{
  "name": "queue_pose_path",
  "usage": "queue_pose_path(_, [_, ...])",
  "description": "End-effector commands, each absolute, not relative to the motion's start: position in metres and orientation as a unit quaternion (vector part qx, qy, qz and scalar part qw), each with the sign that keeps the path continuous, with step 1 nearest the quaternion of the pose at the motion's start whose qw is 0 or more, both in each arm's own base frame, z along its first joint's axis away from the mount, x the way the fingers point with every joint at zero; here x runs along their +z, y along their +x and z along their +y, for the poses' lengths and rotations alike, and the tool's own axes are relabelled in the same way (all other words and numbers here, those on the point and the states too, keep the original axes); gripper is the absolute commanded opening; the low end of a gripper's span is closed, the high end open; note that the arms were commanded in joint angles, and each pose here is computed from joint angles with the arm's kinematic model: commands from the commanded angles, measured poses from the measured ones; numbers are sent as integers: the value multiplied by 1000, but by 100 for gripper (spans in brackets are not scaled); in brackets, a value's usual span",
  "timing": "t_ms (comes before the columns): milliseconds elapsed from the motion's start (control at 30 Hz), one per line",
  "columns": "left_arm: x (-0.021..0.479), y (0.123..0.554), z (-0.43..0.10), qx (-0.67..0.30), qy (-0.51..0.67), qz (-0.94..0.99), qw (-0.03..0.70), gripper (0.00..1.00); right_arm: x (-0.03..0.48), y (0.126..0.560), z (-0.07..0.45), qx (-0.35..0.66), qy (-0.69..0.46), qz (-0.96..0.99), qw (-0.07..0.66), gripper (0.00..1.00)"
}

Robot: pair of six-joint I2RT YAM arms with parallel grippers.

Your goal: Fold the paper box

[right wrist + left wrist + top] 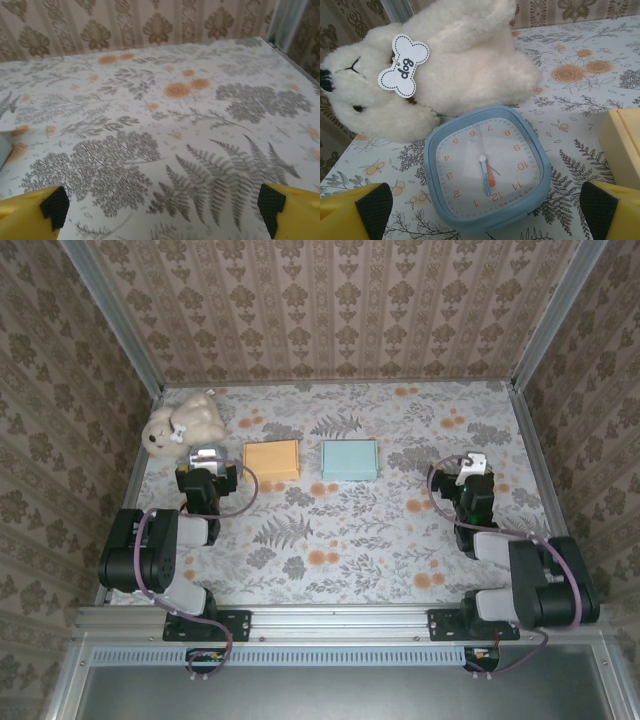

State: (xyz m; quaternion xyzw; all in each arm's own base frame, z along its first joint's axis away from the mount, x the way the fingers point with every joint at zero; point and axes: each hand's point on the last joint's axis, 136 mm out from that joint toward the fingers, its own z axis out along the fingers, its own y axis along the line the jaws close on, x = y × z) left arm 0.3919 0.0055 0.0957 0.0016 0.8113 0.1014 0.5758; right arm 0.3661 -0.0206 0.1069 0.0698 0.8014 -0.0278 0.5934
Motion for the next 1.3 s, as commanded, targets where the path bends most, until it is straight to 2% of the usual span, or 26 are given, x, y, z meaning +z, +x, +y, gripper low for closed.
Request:
queue_pose_path(0, [100, 392, 6, 109, 4, 805, 583, 100, 113, 375, -12, -8, 44, 777, 628, 100])
queue_pose_path(100, [100, 392, 6, 110, 4, 805, 583, 100, 107, 381, -9, -6, 36, 783, 620, 100])
queue_pose_path(233, [100, 392, 6, 110, 4, 804, 584, 100, 98, 399, -17, -24, 57, 816, 574, 100])
queue_pose_path(1267, [101, 390, 5, 116, 5, 801, 588, 100, 99, 400, -7, -19, 33, 818, 574, 100])
